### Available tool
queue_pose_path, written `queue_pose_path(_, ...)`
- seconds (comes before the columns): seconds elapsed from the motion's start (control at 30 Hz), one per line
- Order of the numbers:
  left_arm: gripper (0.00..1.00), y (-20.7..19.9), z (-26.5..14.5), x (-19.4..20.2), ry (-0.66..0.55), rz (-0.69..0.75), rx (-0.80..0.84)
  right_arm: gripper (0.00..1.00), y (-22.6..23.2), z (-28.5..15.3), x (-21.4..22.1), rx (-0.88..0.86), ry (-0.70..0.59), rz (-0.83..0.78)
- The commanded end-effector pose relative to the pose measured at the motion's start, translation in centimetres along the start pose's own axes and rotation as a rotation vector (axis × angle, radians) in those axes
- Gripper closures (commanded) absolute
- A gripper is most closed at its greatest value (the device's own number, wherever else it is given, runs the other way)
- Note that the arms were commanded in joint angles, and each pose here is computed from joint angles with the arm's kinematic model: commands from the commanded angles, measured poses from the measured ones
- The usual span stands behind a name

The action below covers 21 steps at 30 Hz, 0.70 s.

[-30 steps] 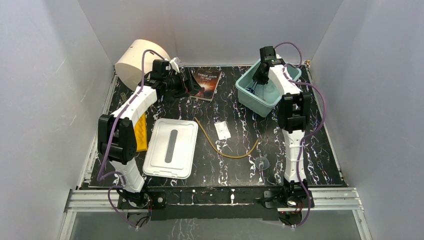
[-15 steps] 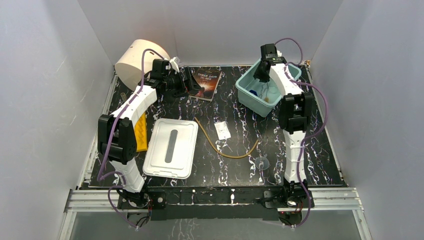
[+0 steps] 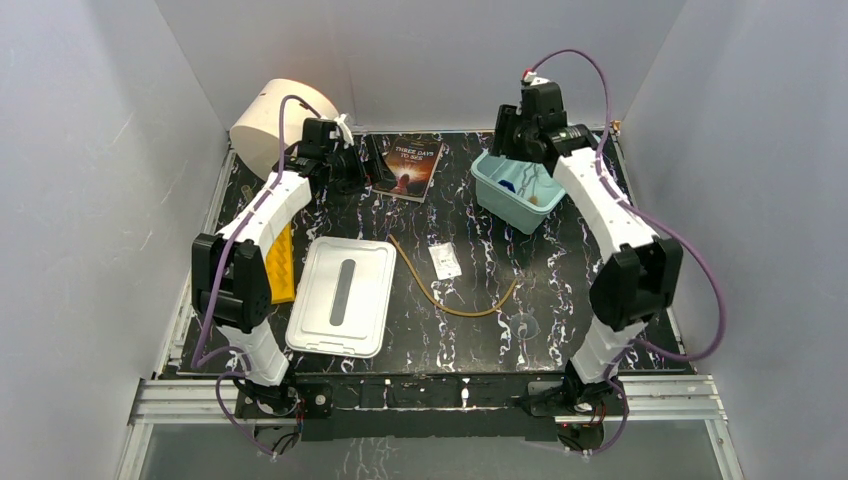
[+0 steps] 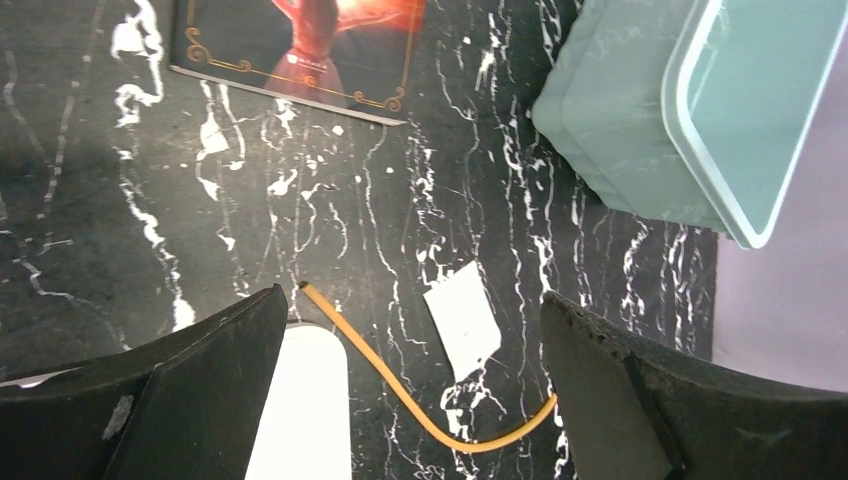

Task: Organize the chemistry lab equipment

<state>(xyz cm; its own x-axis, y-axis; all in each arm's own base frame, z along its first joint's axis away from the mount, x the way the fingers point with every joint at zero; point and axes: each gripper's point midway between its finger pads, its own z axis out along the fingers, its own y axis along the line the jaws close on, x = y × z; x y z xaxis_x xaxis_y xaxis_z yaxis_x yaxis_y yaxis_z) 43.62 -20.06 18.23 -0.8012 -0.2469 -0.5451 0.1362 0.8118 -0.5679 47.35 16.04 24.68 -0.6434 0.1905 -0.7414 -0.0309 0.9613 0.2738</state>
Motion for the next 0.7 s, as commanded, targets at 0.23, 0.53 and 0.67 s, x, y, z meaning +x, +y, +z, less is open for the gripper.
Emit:
queue_pose_path(0.23, 0.02, 2.5, -2.9, -1.5, -0.096, -0.007, -0.177, 0.28, 9.3, -5.7, 13.1, -0.293, 0.145, -0.416)
queue_pose_path(0.53, 0.04, -0.4, -1.9, 1.3, 0.006, -0.068, 0.051, 0.25, 8.0, -2.5, 20.9, -0.193, 0.326, -0.394)
queue_pose_path(0.67, 0.17, -2.6, 0.1, 4.2, 0.127, -0.141, 0.137, 0.32, 6.3, -0.5, 22.2, -0.061, 0.379, -0.344)
